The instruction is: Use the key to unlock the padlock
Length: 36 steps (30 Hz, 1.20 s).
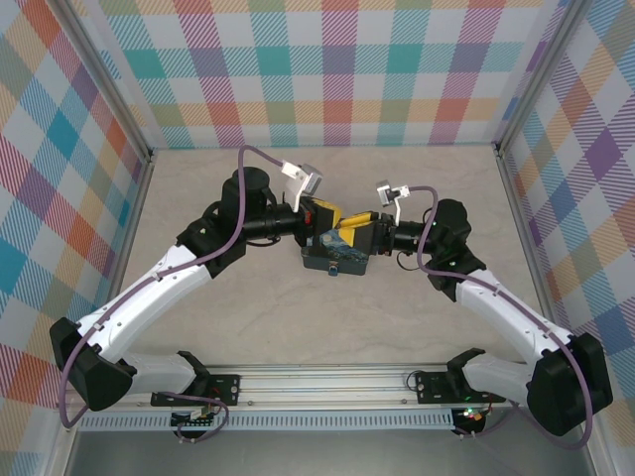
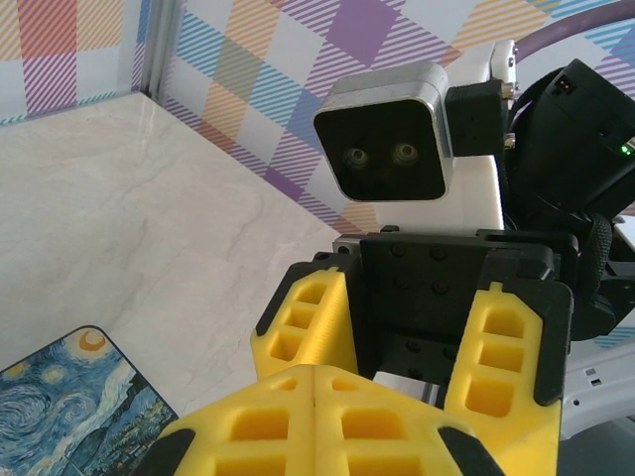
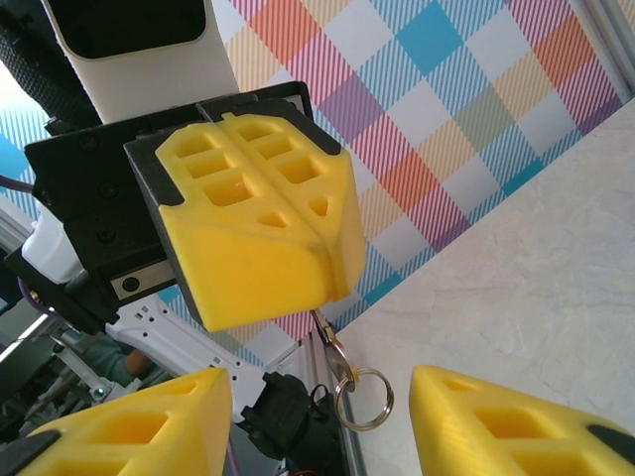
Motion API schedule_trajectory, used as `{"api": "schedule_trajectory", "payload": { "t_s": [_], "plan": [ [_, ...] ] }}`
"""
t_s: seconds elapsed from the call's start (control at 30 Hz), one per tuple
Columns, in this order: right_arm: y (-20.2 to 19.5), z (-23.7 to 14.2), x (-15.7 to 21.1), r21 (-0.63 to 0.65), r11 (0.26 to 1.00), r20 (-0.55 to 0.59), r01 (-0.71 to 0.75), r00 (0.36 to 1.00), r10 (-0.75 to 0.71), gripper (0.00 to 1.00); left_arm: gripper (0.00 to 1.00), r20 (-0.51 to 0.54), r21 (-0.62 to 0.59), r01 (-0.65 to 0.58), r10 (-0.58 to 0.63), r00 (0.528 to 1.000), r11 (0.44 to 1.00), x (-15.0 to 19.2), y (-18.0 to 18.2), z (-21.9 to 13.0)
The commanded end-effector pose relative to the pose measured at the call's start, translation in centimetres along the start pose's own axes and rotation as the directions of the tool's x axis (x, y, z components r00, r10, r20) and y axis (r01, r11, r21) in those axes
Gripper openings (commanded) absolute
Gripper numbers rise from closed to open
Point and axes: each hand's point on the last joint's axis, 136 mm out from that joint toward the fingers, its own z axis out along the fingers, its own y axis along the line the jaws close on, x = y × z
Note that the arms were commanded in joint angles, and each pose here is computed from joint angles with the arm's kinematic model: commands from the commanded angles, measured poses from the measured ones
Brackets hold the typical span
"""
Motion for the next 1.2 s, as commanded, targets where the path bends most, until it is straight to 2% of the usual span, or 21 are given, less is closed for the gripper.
{"api": "schedule_trajectory", "payload": {
  "t_s": [0.0, 0.53, 1.03, 1.17],
  "plan": [
    [1.7, 0.3, -1.1, -0.049, 0.997, 0.013, 0.06, 0.998, -0.06, 0.47, 0.0, 0.03, 0.041, -0.031, 0.03, 0.999, 0.999, -1.1, -1.4, -0.3],
    [1.7, 1.0, -0.9, -0.067, 0.996, -0.012, 0.054, 0.998, -0.055, 0.28, 0.0, 0.029, 0.021, -0.024, 0.023, 0.999, 0.999, -1.1, -1.0, -0.2],
    [1.3, 1.1, -0.3, -0.056, 0.998, -0.031, 0.033, 0.999, -0.035, 0.14, 0.0, 0.038, -0.02, -0.014, 0.015, 0.999, 1.0, -1.2, -0.3, -0.2],
    [1.2, 1.0, -0.2, -0.05, 0.998, -0.03, 0.032, 0.999, -0.034, 0.08, 0.0, 0.038, -0.026, -0.014, 0.015, 0.999, 1.0, -1.1, -0.2, -0.2]
  ]
}}
